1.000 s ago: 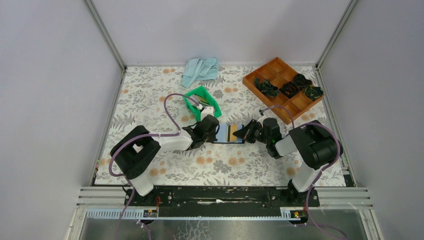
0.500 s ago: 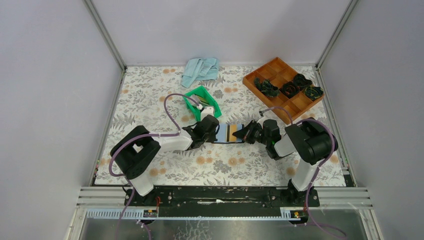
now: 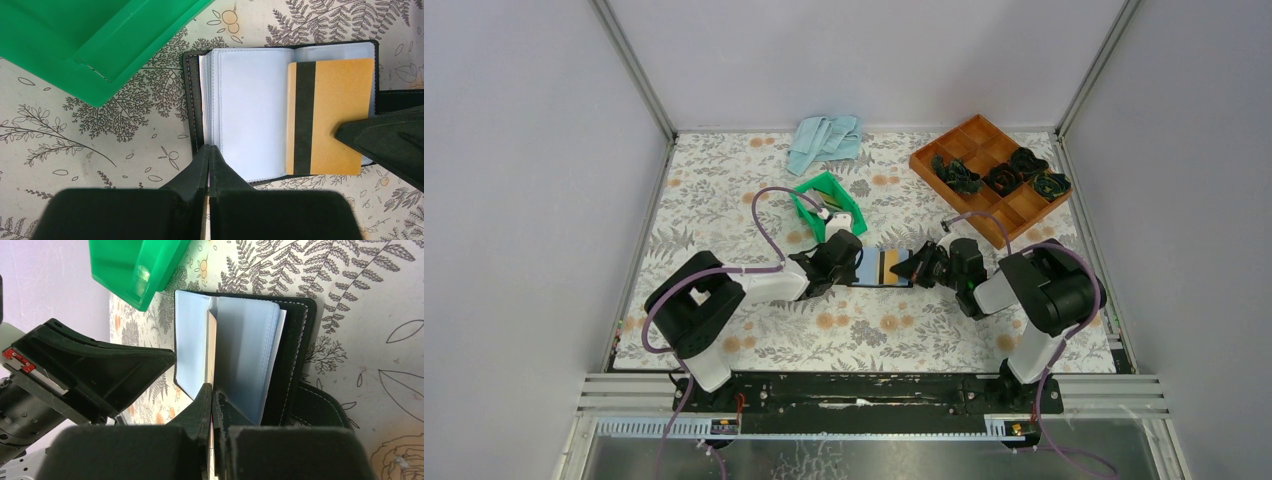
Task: Put the credit cards into the card holder
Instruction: Insert the credit card into the card holder, then close the card holder at the center of the board.
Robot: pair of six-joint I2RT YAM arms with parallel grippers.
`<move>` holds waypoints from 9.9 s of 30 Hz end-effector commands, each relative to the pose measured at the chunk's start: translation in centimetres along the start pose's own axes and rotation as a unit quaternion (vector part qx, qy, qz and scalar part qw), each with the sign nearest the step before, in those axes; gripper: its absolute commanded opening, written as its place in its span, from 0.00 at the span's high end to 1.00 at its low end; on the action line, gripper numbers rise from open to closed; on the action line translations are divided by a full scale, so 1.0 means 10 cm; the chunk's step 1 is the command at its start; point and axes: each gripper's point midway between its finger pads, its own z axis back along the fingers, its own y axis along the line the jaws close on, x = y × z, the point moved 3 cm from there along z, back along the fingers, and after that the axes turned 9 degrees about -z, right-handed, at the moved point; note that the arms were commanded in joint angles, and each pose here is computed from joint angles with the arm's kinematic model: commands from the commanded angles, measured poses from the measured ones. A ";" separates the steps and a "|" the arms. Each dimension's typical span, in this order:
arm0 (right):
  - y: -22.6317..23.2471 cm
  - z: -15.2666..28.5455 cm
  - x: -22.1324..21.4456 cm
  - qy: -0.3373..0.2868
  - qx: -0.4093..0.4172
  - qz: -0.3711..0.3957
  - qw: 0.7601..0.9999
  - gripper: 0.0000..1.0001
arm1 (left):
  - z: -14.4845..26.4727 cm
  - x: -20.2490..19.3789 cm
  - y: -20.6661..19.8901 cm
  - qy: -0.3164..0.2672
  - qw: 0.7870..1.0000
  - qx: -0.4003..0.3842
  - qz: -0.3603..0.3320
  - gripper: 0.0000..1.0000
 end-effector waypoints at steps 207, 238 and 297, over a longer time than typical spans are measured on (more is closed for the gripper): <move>0.07 0.51 -0.04 -0.082 -0.176 0.150 0.970 0.49 | -0.12 -0.48 0.16 0.071 0.996 0.035 -0.039 1.00; -0.26 0.41 -0.09 -0.078 -0.131 0.045 0.987 0.46 | -0.15 -0.52 0.18 0.079 0.995 0.042 -0.046 1.00; 0.17 0.25 0.11 -0.132 -0.004 0.038 0.990 1.00 | -0.05 -0.44 0.19 0.061 0.997 0.040 -0.023 0.91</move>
